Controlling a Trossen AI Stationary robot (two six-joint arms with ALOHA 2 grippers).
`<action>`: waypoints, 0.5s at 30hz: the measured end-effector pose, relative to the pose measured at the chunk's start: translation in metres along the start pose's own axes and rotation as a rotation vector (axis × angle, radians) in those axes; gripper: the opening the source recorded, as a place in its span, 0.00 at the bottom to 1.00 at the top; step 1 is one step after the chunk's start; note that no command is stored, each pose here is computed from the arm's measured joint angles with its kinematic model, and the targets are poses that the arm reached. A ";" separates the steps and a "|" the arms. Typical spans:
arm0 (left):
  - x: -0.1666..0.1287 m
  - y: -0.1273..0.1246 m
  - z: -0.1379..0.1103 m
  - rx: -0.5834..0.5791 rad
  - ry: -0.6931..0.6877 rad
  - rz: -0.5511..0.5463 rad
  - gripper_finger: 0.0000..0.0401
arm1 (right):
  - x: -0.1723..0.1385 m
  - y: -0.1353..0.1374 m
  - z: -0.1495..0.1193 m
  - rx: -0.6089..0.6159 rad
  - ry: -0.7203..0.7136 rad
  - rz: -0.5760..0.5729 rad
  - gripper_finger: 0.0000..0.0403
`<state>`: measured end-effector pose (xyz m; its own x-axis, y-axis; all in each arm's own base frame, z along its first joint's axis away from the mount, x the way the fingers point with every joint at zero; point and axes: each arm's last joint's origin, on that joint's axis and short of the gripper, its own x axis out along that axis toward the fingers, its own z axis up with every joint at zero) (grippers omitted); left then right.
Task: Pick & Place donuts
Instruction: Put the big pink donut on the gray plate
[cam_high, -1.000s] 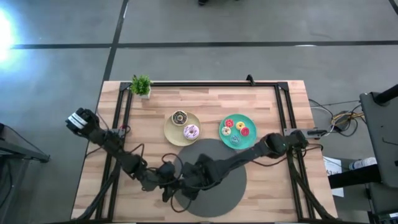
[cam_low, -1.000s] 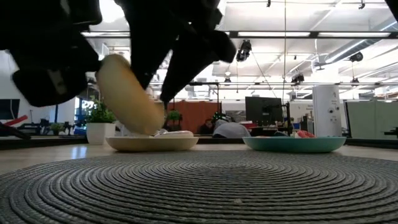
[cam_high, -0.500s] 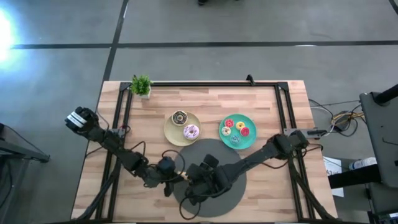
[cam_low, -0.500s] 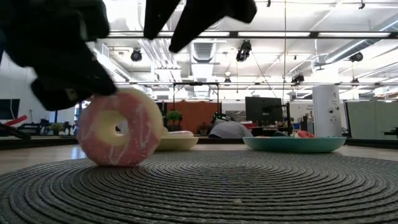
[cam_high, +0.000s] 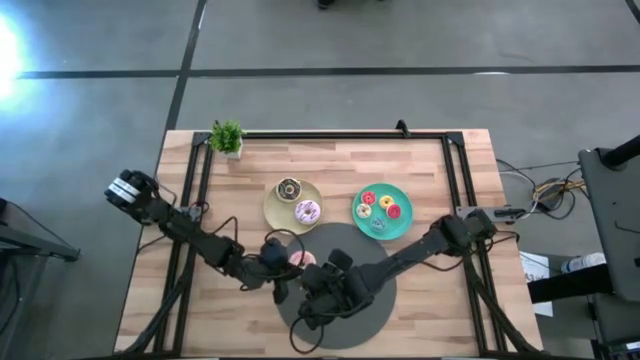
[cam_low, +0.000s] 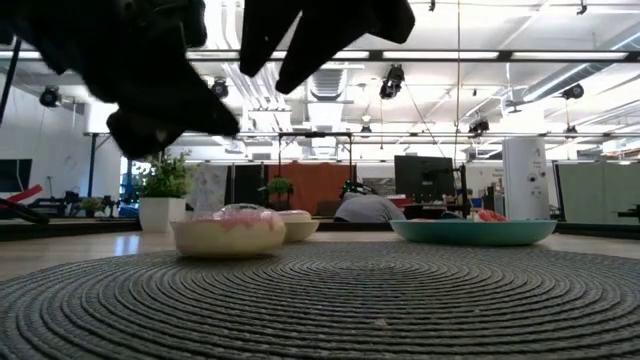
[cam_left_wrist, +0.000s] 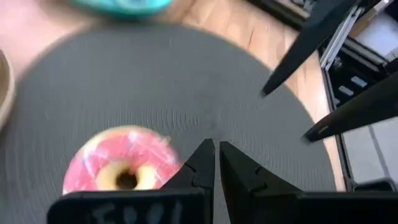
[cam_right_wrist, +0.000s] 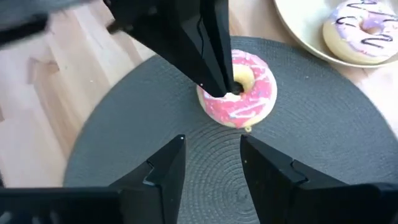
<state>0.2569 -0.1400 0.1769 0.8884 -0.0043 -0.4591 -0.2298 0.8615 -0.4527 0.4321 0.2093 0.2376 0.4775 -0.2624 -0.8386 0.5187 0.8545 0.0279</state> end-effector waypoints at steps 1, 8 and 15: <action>-0.002 -0.001 0.003 0.012 -0.018 0.001 0.00 | 0.001 -0.001 -0.001 -0.012 0.003 -0.006 0.37; -0.047 -0.008 0.014 0.074 -0.041 0.065 0.00 | 0.008 -0.004 -0.005 -0.047 0.035 -0.025 0.44; -0.119 -0.013 0.008 0.023 -0.053 0.033 0.00 | 0.052 -0.024 0.014 0.021 0.122 0.080 0.46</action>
<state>0.1578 -0.1462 0.2434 0.9004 0.0510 -0.4320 -0.2509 0.8721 -0.4201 0.4540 0.1692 0.2009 0.4291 -0.1363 -0.8929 0.4975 0.8608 0.1077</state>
